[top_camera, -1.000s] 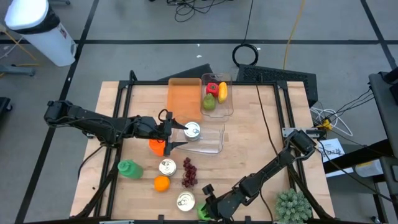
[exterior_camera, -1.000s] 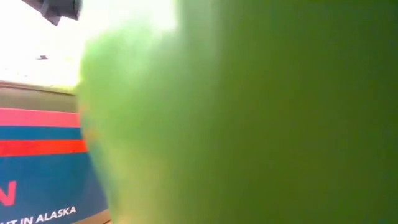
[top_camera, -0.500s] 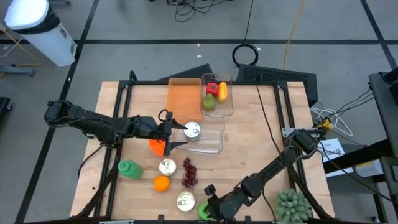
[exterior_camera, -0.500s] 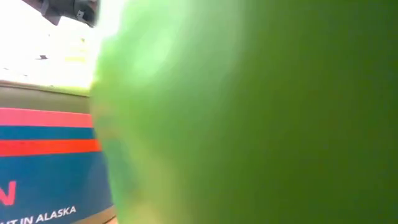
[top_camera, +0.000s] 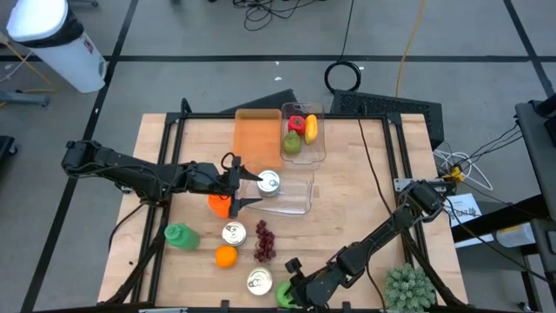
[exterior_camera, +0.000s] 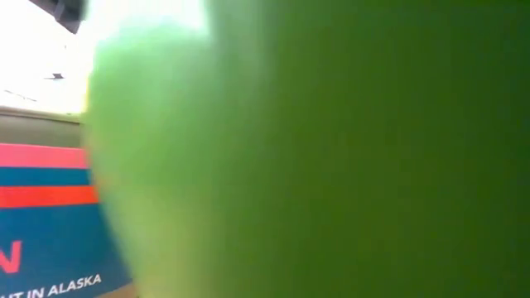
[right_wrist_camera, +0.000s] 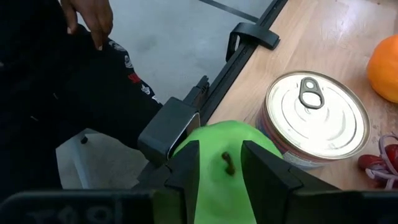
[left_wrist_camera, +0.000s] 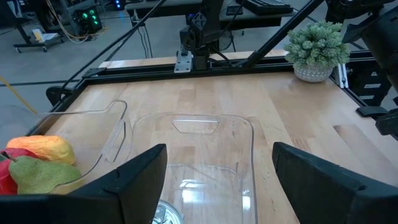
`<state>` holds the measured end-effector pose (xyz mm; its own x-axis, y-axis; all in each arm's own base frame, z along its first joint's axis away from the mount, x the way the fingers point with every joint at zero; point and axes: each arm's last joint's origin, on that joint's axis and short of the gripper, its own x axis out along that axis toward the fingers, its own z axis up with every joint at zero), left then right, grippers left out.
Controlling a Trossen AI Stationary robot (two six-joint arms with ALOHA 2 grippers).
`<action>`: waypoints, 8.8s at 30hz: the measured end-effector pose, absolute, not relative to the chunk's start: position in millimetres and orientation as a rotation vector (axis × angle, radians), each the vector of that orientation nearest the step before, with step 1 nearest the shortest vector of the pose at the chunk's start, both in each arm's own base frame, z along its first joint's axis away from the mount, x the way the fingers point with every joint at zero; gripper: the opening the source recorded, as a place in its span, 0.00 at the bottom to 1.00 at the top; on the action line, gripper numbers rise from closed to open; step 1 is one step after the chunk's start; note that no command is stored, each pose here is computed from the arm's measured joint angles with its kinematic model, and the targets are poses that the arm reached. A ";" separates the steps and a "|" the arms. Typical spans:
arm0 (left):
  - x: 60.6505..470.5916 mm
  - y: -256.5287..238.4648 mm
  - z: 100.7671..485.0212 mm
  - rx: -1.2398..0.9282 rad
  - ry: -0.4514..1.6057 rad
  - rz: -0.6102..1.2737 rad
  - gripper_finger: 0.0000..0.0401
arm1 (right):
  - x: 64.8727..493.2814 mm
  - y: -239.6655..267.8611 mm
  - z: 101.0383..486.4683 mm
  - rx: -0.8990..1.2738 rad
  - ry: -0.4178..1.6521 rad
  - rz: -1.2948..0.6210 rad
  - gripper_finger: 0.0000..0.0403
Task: Pick & Place Food Item
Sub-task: Put the apple into the top transparent bin, then put the grapes into the top transparent bin
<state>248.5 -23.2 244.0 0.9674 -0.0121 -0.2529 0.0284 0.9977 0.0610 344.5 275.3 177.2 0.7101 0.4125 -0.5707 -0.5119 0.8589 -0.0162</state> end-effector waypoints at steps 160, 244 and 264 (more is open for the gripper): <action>248.4 -23.2 243.9 0.064 0.256 -0.020 0.75 | 264.0 -142.5 167.8 -0.177 0.536 -0.411 0.01; 248.5 -23.3 243.8 0.065 0.256 -0.021 0.75 | 355.9 204.4 159.0 -0.398 0.374 0.260 0.61; 248.5 -23.2 243.9 0.064 0.255 -0.020 0.75 | 387.4 223.1 131.9 -0.683 0.536 0.242 0.30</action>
